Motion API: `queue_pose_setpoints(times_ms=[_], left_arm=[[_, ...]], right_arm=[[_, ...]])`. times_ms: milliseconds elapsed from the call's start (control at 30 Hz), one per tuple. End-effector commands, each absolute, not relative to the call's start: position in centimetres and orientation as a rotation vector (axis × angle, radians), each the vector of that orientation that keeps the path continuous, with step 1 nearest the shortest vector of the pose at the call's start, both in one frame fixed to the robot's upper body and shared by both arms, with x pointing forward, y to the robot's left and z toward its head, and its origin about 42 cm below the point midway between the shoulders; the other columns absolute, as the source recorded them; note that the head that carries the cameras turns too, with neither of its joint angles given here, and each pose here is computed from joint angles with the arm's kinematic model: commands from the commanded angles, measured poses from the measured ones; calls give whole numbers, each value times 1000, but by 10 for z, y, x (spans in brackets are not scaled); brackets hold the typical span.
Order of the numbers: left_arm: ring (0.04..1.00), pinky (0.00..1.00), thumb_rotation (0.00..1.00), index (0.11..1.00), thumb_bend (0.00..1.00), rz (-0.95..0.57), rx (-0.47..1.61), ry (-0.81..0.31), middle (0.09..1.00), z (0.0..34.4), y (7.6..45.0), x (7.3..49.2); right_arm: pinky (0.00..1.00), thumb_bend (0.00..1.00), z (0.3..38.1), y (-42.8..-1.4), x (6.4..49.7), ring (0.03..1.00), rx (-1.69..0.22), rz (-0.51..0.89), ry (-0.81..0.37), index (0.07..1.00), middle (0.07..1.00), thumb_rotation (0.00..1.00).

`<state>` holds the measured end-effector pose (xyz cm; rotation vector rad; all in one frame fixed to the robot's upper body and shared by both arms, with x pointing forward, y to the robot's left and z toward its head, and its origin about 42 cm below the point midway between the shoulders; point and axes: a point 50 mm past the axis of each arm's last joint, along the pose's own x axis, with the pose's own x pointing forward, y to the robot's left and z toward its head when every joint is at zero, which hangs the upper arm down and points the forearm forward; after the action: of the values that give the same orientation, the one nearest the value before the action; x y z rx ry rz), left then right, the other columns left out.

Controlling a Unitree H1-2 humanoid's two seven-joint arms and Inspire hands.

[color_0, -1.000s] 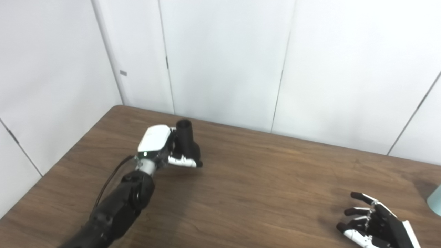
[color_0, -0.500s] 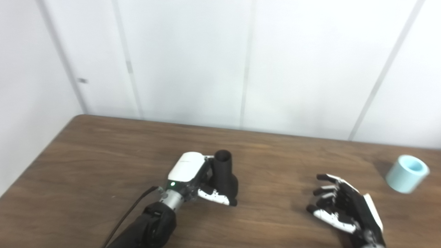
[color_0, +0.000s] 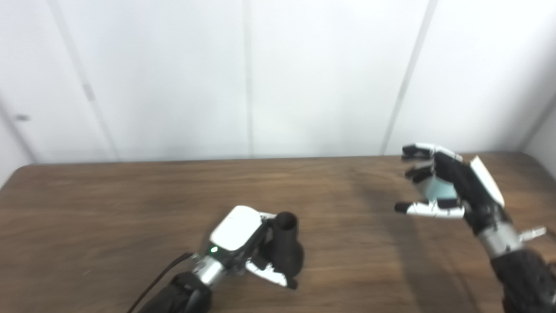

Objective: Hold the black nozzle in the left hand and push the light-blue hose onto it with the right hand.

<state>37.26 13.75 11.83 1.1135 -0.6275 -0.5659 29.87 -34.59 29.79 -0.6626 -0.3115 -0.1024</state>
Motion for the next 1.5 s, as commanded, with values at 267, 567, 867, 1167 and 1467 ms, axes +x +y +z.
queue_pose_setpoints(times_ms=[267, 567, 867, 1167, 1467], left_arm=[[399, 296, 0, 506, 520, -676, 1166, -435, 397, 64, 169, 350], [420, 318, 0, 513, 519, -678, 1153, -431, 403, 65, 176, 349], [409, 305, 0, 510, 519, -685, 1156, -429, 401, 64, 177, 345], [420, 315, 0, 509, 519, -686, 1148, -418, 400, 63, 176, 344], [416, 312, 0, 512, 520, -695, 1153, -418, 403, 63, 177, 341]], right_arm=[[748, 845, 359, -413, 333, 874, -864, -320, -208, 830, 912, 214], [785, 846, 347, -444, 349, 908, -839, -328, -95, 869, 931, 162], [799, 828, 316, -455, 359, 890, -748, -216, 13, 938, 944, 139], [810, 851, 276, -460, 372, 895, -665, -140, 82, 967, 960, 141], [848, 795, 242, -459, 383, 919, -674, -110, 137, 984, 951, 121]])
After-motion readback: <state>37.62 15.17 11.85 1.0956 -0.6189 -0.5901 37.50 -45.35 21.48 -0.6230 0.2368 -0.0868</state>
